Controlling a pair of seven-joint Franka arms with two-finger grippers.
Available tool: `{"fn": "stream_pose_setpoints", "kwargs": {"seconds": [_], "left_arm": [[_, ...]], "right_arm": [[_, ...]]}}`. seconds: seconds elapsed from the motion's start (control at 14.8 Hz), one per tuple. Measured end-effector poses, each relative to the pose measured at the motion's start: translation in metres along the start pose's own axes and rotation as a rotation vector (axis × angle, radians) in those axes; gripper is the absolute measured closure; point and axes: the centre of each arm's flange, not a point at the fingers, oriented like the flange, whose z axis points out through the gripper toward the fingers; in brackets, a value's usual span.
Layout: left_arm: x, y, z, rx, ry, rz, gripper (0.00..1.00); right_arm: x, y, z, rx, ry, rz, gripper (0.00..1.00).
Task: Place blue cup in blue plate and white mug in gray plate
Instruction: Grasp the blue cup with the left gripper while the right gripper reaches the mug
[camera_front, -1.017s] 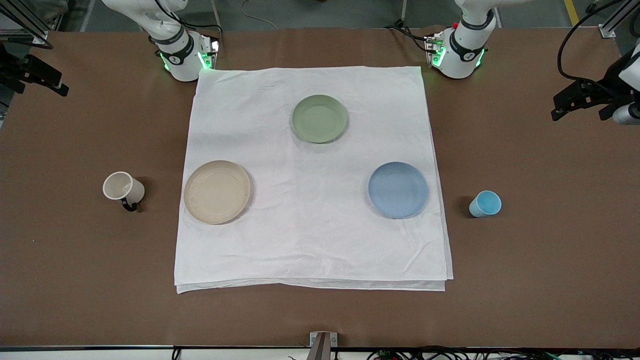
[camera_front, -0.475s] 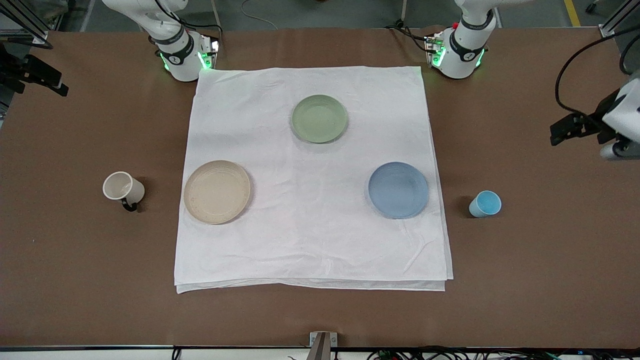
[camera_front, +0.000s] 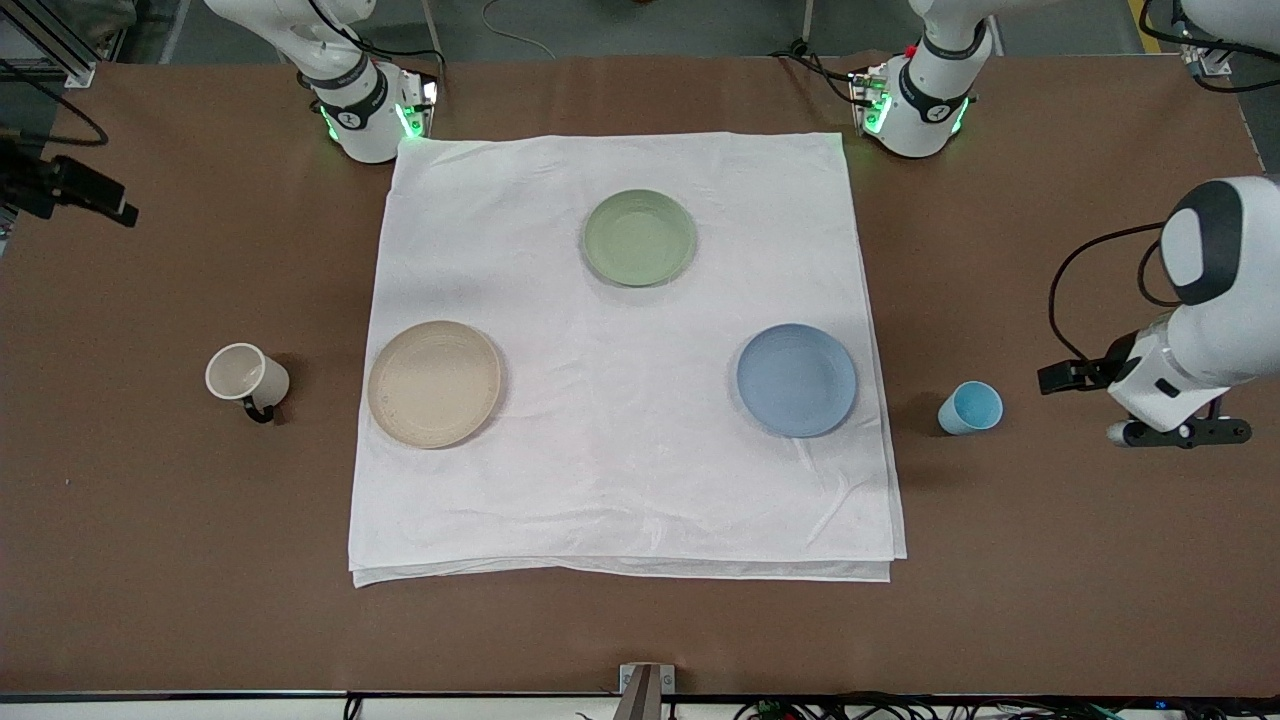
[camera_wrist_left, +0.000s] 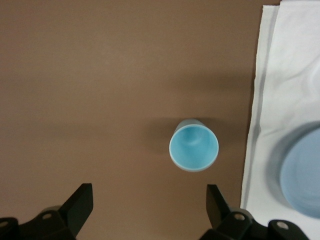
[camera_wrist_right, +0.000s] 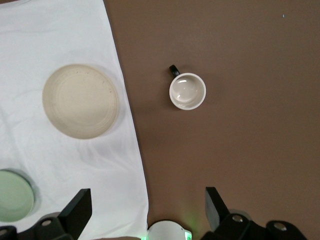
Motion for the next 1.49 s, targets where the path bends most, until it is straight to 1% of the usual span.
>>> {"fn": "stream_pose_setpoints", "kwargs": {"seconds": [0.14,0.2,0.34,0.41,0.54,0.68,0.88,1.02,1.08,1.15,1.22,1.29,1.36,1.42,1.49], "left_arm": [[-0.007,0.001,0.047,-0.008,0.028,-0.003,0.02],[-0.014,-0.002,0.069,-0.011,0.024,-0.008,0.02],[-0.023,-0.007,0.098,-0.017,0.011,-0.016,0.13],[-0.026,-0.009,0.107,-0.019,0.002,-0.021,0.13],[-0.028,-0.015,0.118,-0.031,-0.017,-0.040,0.23],[-0.027,-0.016,0.128,-0.051,-0.025,-0.058,0.26],[-0.026,-0.012,0.137,-0.057,-0.023,-0.055,0.28],[-0.024,-0.010,0.142,-0.059,-0.019,-0.054,0.44],[-0.024,-0.009,0.144,-0.059,-0.019,-0.052,0.44],[-0.024,-0.008,0.146,-0.060,-0.018,-0.050,0.50],[-0.023,-0.006,0.146,-0.060,-0.018,-0.047,0.59],[-0.023,-0.003,0.146,-0.061,-0.016,-0.042,0.72],[-0.022,0.002,0.145,-0.063,-0.014,-0.034,0.82],[-0.021,0.007,0.143,-0.066,-0.010,-0.026,0.92],[-0.019,0.011,0.139,-0.069,-0.002,-0.020,0.97]], "right_arm": [[0.045,0.016,0.046,-0.004,-0.006,0.007,0.00],[0.063,0.019,0.069,-0.007,-0.009,-0.007,0.00],[0.087,0.018,0.106,-0.012,-0.020,-0.050,0.00],[0.095,0.017,0.124,-0.013,-0.019,-0.074,0.00],[0.104,0.014,0.165,-0.017,0.002,-0.137,0.00],[0.105,0.014,0.212,-0.021,0.023,-0.239,0.00],[0.106,0.017,0.276,-0.031,0.047,-0.370,0.00],[0.106,0.018,0.316,-0.046,0.094,-0.404,0.00],[0.105,0.018,0.335,-0.052,0.113,-0.412,0.00],[0.104,0.018,0.352,-0.056,0.120,-0.417,0.00],[0.104,0.019,0.364,-0.058,0.121,-0.423,0.01],[0.105,0.020,0.372,-0.059,0.119,-0.429,0.02],[0.105,0.021,0.377,-0.059,0.115,-0.433,0.02],[0.105,0.022,0.379,-0.059,0.113,-0.434,0.10],[0.105,0.022,0.379,-0.059,0.112,-0.433,0.20]]}}
